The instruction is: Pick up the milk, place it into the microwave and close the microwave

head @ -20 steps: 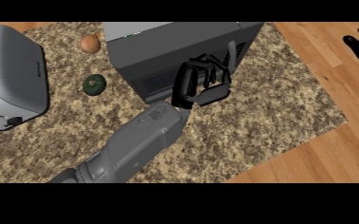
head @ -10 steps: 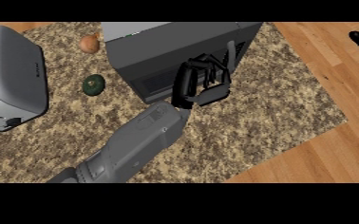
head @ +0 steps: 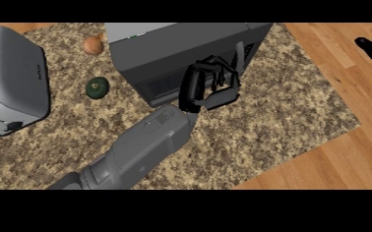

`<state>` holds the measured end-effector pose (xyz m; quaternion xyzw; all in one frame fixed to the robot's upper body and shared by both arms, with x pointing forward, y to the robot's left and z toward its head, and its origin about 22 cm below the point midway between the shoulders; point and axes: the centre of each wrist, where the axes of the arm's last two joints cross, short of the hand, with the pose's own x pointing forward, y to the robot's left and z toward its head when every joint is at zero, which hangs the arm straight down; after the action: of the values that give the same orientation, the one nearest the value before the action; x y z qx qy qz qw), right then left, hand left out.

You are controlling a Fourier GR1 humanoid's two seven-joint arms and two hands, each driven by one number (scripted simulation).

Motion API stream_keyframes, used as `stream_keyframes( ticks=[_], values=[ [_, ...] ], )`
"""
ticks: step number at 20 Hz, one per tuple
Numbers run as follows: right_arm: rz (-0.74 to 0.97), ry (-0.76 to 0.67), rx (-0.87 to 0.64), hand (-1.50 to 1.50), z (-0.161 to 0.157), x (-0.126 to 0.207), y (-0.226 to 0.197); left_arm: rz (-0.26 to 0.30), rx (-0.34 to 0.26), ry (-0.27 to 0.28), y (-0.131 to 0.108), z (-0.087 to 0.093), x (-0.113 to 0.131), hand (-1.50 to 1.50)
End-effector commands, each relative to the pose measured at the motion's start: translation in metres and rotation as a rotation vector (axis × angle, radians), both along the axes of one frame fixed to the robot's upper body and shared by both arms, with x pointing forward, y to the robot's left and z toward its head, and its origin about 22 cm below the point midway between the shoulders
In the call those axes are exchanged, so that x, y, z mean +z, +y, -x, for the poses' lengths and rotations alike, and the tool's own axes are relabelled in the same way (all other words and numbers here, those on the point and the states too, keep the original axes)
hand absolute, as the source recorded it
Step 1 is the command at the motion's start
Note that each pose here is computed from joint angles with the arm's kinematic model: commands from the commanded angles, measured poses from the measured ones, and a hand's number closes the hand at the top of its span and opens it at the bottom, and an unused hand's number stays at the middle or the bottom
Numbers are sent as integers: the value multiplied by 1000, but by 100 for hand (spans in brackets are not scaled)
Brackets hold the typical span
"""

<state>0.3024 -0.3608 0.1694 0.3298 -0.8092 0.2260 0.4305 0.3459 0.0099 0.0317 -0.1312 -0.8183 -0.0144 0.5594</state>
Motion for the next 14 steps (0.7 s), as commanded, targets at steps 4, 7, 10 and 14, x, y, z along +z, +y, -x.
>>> stream_keyframes(
  ticks=[4,7,10,14],
  values=[
    [4,12,26,-150,0,3,-2,-15,29,24,3,-18,8,150],
    [27,-3,23,-150,-1,11,-6,-4,23,16,2,-17,9,150],
    [24,0,37,-150,0,11,-7,-15,38,17,5,-18,5,150],
    [-1,-21,71,-150,-3,16,-2,-64,-24,-25,-2,-17,9,150]
  ],
)
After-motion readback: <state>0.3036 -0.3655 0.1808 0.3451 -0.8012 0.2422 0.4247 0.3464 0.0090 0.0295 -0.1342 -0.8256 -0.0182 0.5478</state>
